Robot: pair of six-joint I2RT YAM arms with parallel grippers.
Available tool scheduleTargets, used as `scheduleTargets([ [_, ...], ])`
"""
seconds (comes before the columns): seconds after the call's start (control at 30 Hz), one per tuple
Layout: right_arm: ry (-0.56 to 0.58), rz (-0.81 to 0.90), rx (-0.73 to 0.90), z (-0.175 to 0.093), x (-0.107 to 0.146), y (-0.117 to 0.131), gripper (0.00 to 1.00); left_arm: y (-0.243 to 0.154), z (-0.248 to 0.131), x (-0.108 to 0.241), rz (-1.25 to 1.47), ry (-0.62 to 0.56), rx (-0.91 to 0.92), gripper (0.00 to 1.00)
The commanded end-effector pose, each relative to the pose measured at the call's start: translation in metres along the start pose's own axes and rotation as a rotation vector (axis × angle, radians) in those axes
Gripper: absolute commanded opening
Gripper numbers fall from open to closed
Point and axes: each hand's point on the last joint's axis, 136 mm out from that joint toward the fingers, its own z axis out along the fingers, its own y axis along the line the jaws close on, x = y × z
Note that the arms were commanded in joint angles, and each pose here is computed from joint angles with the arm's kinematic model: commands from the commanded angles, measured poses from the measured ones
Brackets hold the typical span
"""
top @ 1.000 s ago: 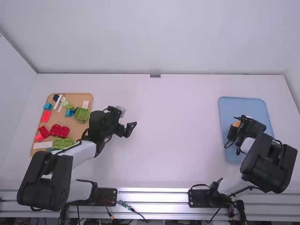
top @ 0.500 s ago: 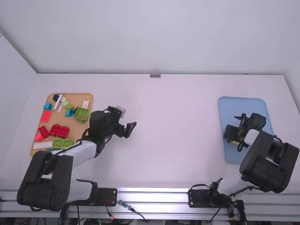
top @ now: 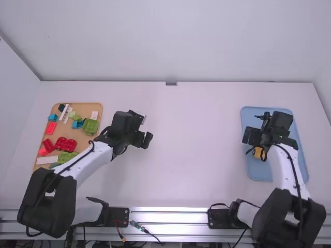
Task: Assemble lego blocks to make yellow taxi
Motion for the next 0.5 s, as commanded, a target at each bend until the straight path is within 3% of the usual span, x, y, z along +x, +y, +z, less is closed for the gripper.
scheduleTargets([
  [0.0, -0.074, -0.005, 0.017, -0.024, -0.015, 0.011, 0.99, 0.003, -0.019, -0.023, -0.025, -0.068, -0.064, 0.99],
  [0.27, -0.184, -0.181, -0.108, -0.055, -0.008, 0.079, 0.99, -0.005, -0.057, -0.031, -0.032, -0.155, -0.051, 0.99],
  [0.37, -0.199, -0.277, -0.176, -0.063, 0.007, 0.111, 0.99, -0.008, -0.083, -0.027, -0.024, -0.224, -0.051, 0.99],
  [0.47, -0.220, -0.229, -0.191, -0.064, 0.006, 0.107, 0.96, 0.005, -0.086, -0.026, -0.016, -0.252, -0.101, 0.96],
])
